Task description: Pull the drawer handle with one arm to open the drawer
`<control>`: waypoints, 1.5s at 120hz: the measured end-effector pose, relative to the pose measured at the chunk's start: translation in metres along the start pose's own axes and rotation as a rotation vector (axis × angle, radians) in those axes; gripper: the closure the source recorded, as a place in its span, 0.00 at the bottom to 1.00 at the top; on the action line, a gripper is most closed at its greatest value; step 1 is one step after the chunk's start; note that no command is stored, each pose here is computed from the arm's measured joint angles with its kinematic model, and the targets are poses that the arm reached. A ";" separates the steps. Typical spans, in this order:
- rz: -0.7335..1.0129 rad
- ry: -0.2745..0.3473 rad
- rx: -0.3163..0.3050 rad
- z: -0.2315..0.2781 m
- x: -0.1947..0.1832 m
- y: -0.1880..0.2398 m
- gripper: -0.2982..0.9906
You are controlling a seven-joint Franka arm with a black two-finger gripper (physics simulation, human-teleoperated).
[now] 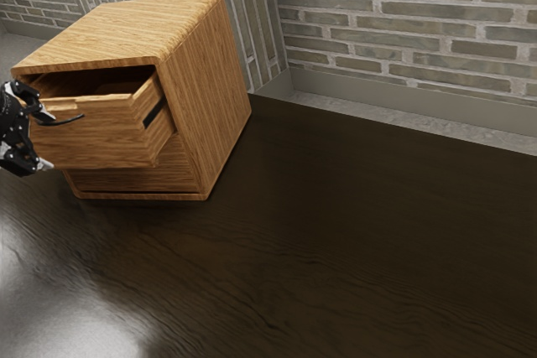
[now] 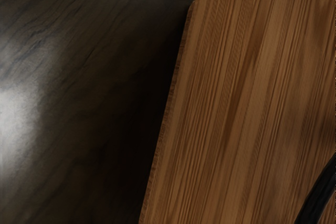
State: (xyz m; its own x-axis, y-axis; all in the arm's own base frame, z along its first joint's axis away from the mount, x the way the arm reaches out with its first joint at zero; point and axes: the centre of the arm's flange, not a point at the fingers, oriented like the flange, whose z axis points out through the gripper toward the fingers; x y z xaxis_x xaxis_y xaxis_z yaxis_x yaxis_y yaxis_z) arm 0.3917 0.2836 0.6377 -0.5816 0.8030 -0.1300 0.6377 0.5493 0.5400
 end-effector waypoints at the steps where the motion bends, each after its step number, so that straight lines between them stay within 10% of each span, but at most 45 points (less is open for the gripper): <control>1: 0.000 0.000 0.000 0.000 0.000 -0.001 0.26; 180: -0.021 -0.008 -0.018 -0.034 -0.011 -0.084 0.26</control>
State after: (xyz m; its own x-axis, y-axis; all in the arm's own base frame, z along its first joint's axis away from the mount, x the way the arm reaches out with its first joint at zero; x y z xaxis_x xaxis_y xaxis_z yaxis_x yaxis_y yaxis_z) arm 0.3268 0.2205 0.6222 -0.5910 0.7930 -0.1480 0.6161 0.5622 0.5517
